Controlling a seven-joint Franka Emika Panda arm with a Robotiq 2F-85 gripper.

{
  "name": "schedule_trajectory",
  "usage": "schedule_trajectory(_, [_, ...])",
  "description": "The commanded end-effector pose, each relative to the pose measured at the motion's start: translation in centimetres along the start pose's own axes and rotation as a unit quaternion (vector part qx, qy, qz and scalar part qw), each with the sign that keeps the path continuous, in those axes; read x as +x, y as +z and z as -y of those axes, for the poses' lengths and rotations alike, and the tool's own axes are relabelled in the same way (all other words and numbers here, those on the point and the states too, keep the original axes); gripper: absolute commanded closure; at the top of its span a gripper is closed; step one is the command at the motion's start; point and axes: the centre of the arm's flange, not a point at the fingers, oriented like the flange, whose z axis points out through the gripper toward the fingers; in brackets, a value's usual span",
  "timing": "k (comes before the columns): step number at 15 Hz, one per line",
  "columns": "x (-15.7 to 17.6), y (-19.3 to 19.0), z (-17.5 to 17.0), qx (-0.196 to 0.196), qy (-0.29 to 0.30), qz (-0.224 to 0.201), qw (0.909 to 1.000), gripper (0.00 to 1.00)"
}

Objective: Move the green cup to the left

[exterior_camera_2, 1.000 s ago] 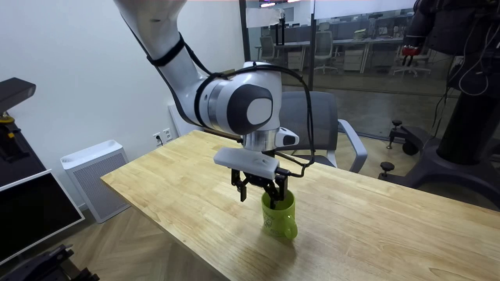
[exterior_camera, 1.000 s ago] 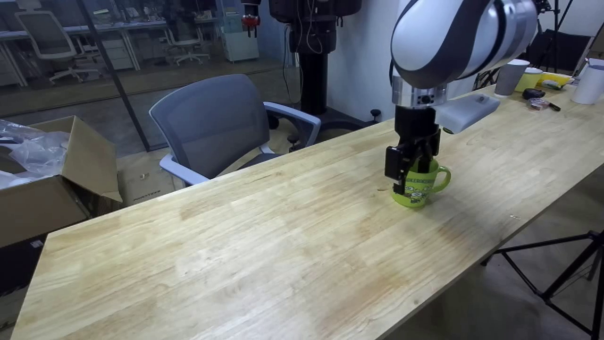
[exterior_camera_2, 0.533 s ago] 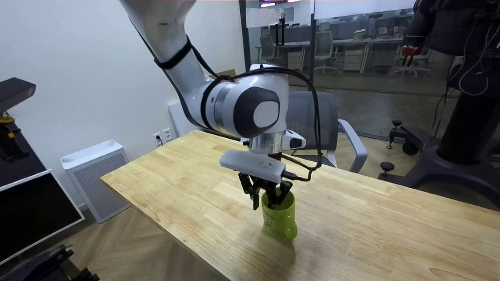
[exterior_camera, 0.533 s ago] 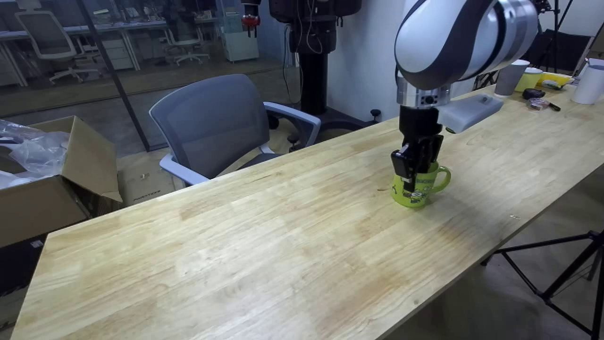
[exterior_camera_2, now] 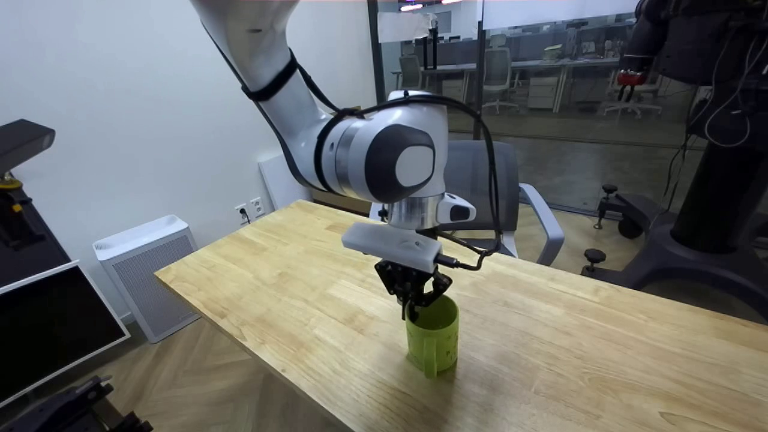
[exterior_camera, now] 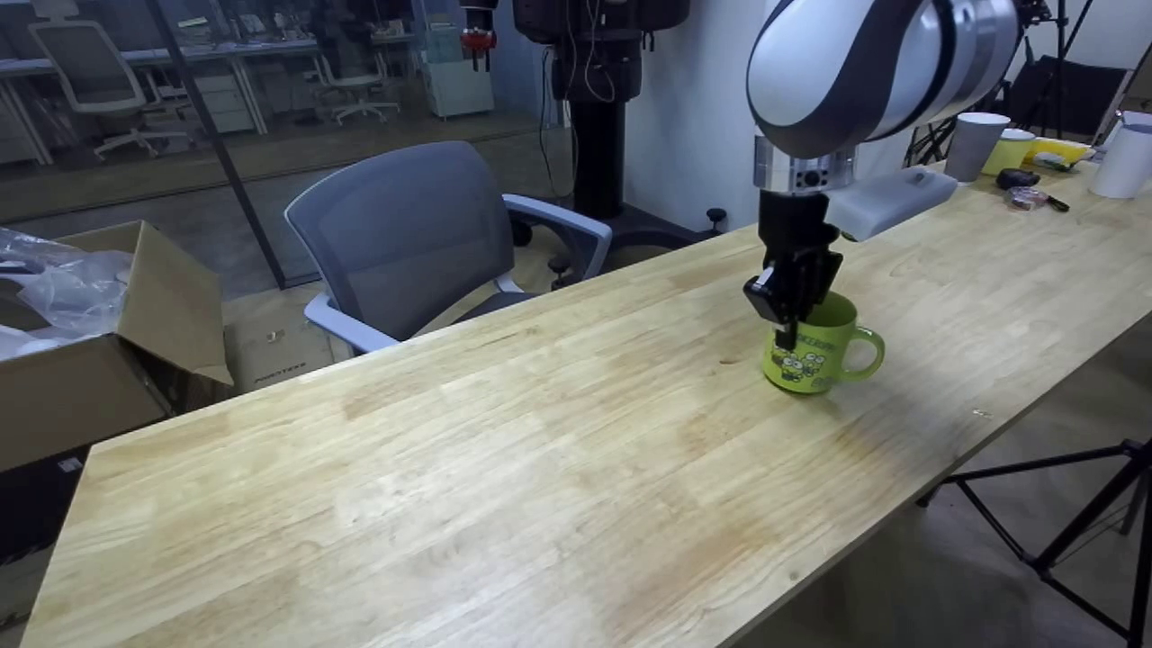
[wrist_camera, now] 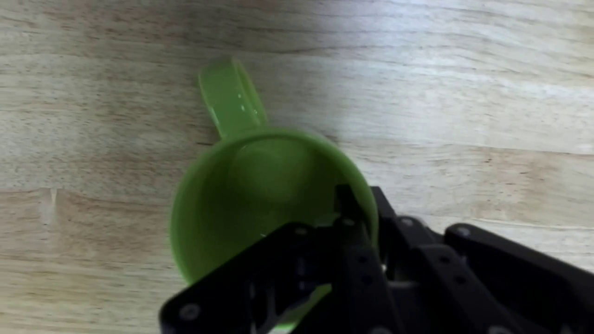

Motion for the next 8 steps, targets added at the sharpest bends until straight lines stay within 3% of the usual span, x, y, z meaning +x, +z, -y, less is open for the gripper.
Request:
schedule_trajectory(1, [0.8,-2.3,0.6,-0.010,0.025,-0.001,0.9996,0.98])
schedule_trajectory(8, [0.7,-2.0,6.5,-0.013,0.006,0.000,0.9999,0.98])
